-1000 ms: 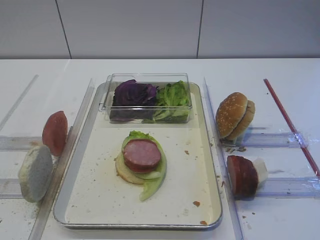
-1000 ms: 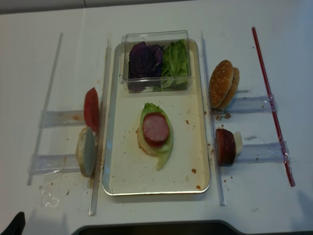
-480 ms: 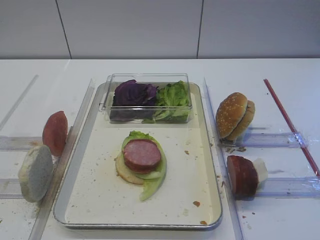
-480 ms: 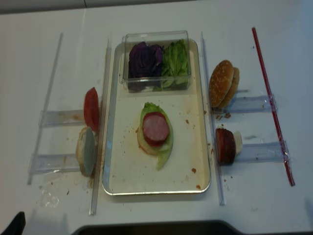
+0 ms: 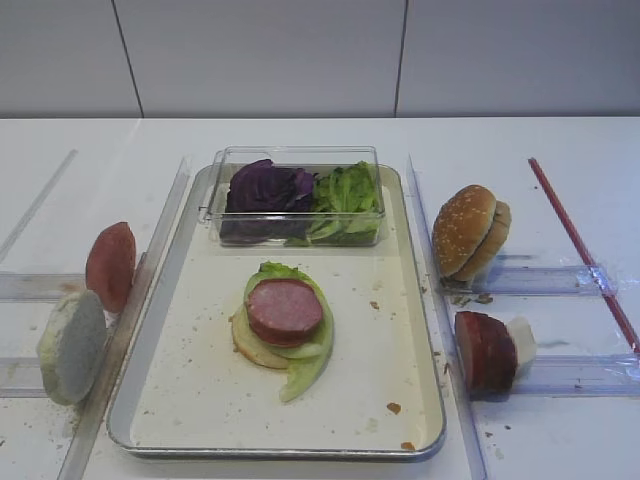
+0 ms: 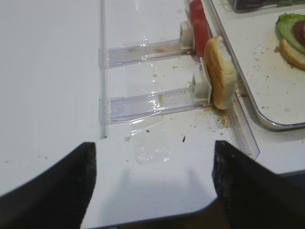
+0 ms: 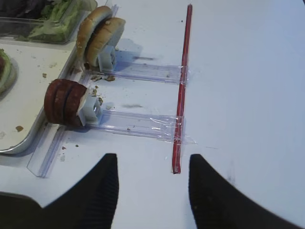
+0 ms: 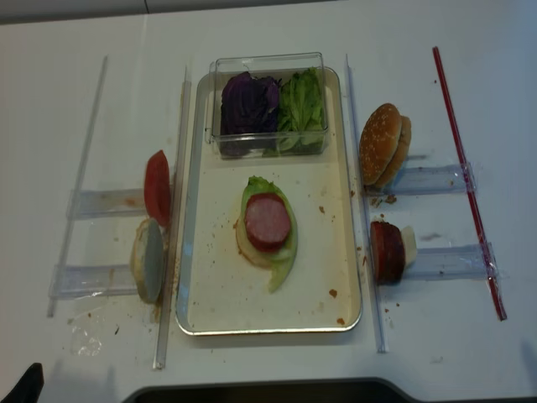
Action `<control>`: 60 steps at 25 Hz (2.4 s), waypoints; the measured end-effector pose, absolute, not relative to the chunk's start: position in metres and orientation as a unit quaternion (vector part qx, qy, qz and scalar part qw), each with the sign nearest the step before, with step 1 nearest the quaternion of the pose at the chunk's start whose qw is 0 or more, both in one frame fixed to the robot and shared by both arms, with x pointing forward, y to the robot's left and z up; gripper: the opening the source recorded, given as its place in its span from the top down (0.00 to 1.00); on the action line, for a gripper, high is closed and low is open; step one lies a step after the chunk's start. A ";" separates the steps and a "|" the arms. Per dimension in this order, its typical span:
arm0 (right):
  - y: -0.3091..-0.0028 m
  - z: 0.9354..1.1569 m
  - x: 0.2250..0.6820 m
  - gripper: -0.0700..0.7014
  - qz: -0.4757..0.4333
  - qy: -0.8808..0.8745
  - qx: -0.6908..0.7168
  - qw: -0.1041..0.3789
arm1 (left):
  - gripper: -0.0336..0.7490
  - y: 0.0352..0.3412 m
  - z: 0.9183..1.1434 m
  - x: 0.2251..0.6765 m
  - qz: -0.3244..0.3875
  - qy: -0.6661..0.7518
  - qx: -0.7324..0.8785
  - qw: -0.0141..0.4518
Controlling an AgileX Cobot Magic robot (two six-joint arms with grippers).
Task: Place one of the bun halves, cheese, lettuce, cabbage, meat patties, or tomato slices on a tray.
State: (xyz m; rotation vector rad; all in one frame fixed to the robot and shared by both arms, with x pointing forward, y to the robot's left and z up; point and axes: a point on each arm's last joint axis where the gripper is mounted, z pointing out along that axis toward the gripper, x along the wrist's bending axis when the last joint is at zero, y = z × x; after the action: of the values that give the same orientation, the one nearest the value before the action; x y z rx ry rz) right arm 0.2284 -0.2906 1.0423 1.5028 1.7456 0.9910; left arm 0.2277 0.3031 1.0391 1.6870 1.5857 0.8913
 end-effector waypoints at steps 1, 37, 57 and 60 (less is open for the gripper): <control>-0.290 1.042 0.228 0.45 0.375 0.663 0.568 0.312 | 0.35 0.303 1.039 0.228 0.340 0.605 0.643 0.324; -0.290 1.042 0.229 0.45 0.375 0.668 0.558 0.319 | 0.35 0.303 1.039 0.228 0.340 0.605 0.643 0.324; -0.290 1.042 0.230 0.45 0.375 0.668 0.558 0.319 | 0.35 0.303 1.039 0.228 0.340 0.605 0.643 0.324; -0.290 1.042 0.230 0.45 0.375 0.668 0.558 0.319 | 0.35 0.303 1.039 0.228 0.340 0.605 0.643 0.324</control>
State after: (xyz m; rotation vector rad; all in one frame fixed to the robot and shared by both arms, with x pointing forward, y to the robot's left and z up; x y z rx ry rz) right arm 0.2297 -0.2903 1.0419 1.4686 1.7566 0.9858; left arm 0.2277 0.3031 1.0391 1.6870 1.5857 0.8913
